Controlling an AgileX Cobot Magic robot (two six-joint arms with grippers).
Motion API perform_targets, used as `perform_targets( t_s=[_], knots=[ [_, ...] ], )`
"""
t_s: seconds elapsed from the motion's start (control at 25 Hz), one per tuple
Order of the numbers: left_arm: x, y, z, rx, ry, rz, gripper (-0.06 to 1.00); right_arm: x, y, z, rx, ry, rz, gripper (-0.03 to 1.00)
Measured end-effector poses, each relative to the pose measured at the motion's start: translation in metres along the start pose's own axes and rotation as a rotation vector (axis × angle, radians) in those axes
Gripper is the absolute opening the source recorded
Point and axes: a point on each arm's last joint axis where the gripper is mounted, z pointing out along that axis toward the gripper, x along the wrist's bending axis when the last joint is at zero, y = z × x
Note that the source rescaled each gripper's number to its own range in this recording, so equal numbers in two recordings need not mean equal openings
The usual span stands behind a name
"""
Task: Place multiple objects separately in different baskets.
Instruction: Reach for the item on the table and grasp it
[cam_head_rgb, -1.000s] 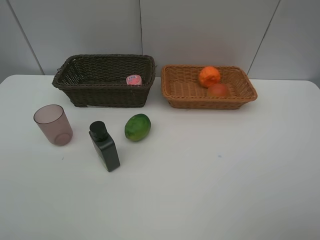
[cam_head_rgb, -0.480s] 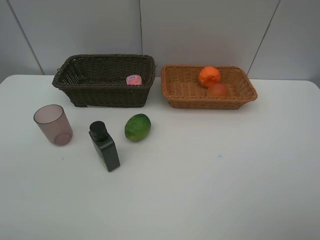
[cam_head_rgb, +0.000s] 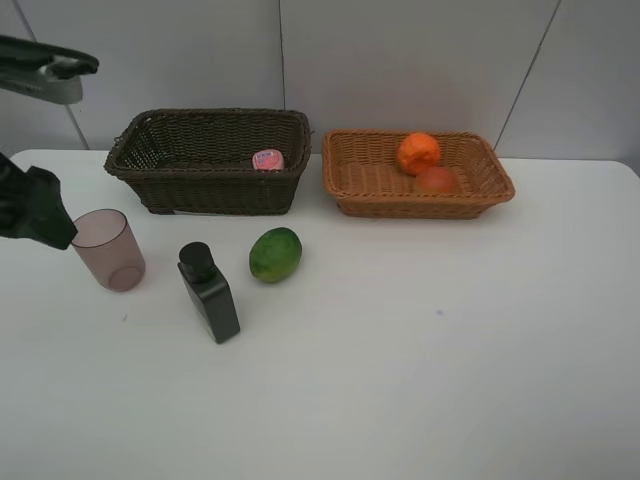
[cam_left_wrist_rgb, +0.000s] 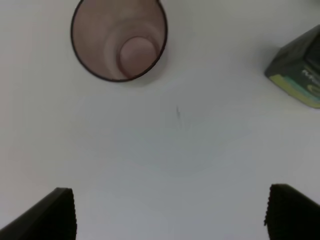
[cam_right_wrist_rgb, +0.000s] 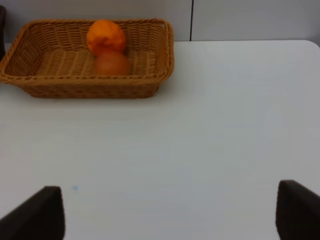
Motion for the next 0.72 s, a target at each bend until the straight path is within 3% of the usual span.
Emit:
perform_targets(
  t_s=[0.28, 0.48, 0.72],
  knots=[
    [-0.022, 0.04, 0.013, 0.007, -0.002, 0.031, 0.98, 0.0, 0.0, 0.0, 0.0, 0.0, 0.0, 0.87],
    [-0.05, 0.061, 0.024, 0.017, -0.039, 0.076, 0.98, 0.0, 0.0, 0.0, 0.0, 0.0, 0.0, 0.87],
    [-0.082, 0.07, 0.03, 0.041, -0.09, -0.069, 0.98, 0.0, 0.0, 0.0, 0.0, 0.0, 0.0, 0.87]
  ],
)
